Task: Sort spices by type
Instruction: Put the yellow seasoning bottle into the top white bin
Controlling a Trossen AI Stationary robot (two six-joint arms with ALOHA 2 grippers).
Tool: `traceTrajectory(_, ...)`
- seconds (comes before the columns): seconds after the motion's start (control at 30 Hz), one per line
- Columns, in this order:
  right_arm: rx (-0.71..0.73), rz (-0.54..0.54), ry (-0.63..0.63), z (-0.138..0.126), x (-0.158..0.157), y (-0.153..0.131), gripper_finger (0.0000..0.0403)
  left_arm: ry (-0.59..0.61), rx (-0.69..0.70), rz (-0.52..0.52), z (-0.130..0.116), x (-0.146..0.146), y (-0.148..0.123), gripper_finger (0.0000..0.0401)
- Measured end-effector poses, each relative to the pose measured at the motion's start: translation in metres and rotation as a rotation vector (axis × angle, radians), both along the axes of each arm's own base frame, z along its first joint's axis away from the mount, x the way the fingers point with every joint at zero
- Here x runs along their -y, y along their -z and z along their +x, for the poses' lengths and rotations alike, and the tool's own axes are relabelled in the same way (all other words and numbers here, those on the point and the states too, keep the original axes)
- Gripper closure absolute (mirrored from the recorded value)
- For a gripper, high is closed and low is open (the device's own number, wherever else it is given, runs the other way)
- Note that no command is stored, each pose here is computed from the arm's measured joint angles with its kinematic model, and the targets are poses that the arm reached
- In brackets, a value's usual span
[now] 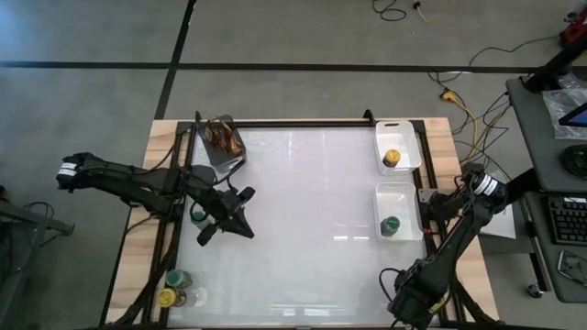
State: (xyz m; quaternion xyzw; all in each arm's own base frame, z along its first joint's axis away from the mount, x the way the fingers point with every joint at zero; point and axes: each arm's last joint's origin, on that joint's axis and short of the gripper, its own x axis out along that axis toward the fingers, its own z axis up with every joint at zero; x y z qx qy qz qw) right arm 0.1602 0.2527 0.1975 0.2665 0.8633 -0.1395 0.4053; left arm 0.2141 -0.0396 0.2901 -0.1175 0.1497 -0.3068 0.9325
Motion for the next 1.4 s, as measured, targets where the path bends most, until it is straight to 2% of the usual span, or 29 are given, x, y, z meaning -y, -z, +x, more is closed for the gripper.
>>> traceTrajectory(0.2,0.005,0.007,0.000,-0.001,0.001,0.005,0.0123,0.000,-0.001,0.000,0.000,0.000,0.000,0.0401)
traceTrajectory(0.43,0.027,0.047,-0.031,0.001,-0.001,0.000,0.0180,0.000,-0.001,0.000,0.000,0.000,0.000,0.0401)
traceTrajectory(0.67,0.107,0.088,-0.039,0.014,-0.005,-0.019,0.0183,0.000,-0.001,0.000,0.000,0.000,0.000,0.0401)
traceTrajectory(0.83,0.194,0.025,-0.082,0.030,0.003,-0.045,0.0183,0.001,0.002,0.002,0.000,0.000,0.000,0.0401)
traceTrajectory(0.97,0.261,-0.034,-0.202,0.049,0.012,-0.064,0.0183,0.001,0.003,0.002,0.000,0.000,0.000,0.0401)
traceTrajectory(1.1,0.319,-0.088,-0.375,0.073,0.017,-0.070,0.0183,0.001,0.007,0.002,0.000,0.000,0.000,0.0401)
traceTrajectory(1.27,0.395,-0.098,-0.573,0.099,0.013,-0.063,0.0183,0.003,0.007,0.002,0.000,0.001,0.000,0.0401)
traceTrajectory(1.4,0.378,-0.081,-0.685,0.107,0.009,-0.049,0.0183,0.004,0.004,0.000,0.000,0.001,0.000,0.0401)
